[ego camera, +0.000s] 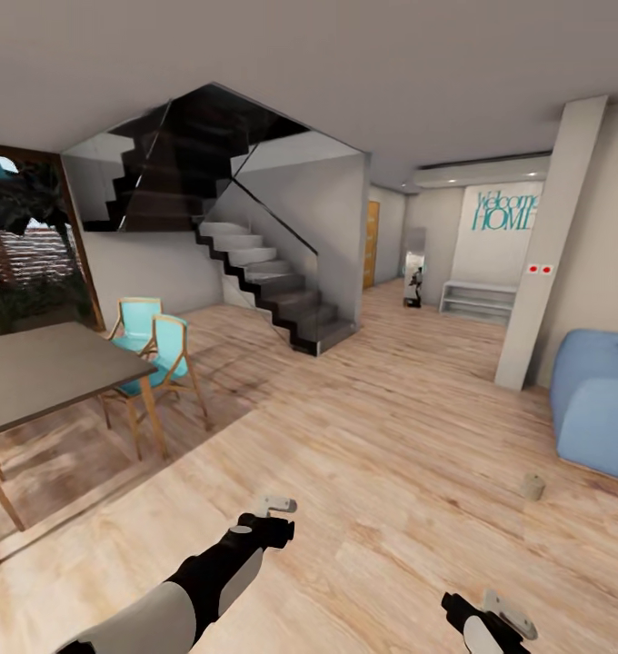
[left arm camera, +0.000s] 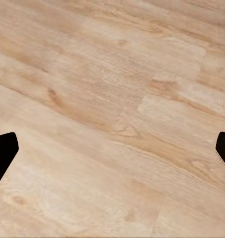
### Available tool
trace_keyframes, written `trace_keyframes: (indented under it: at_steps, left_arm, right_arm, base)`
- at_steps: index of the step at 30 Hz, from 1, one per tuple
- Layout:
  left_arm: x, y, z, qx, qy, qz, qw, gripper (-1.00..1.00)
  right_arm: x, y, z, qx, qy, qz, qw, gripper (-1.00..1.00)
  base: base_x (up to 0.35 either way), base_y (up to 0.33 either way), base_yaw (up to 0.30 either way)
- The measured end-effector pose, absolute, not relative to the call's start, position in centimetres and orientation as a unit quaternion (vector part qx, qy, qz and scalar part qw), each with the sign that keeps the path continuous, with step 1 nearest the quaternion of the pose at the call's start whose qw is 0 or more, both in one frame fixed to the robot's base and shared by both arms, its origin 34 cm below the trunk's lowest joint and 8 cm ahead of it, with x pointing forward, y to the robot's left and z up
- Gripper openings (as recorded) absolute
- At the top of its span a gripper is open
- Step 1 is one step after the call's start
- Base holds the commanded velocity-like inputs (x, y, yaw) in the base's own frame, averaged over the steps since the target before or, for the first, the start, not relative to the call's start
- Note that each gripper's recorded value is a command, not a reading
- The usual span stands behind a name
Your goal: Place each of the two pumpkins and all three candles from the living room inside a cabinet in the living room (use any cabinet), then make sure every cabinet is closed, and position the cauldron so it is next to a table in the living room.
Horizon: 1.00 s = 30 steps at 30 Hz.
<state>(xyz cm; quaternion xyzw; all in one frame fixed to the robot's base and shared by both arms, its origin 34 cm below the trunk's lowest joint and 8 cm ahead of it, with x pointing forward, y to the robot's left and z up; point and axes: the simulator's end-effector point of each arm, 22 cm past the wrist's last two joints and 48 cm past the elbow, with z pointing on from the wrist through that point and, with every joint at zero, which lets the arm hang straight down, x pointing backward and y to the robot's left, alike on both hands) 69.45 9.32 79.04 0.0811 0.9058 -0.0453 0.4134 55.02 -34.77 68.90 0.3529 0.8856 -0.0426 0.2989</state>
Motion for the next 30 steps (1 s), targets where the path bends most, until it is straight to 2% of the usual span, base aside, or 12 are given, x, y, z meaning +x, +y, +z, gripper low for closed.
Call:
trace_keyframes:
  at_steps: [30]
  left_arm:
    - [69.46, 9.31, 79.05, 0.081, 0.906, -0.045, 0.414, 1.0]
  right_arm:
    - [54.92, -35.08, 68.83, 0.354, 0.885, -0.044, 0.298, 1.0]
  base:
    - [0.331, 0.0, -0.29]
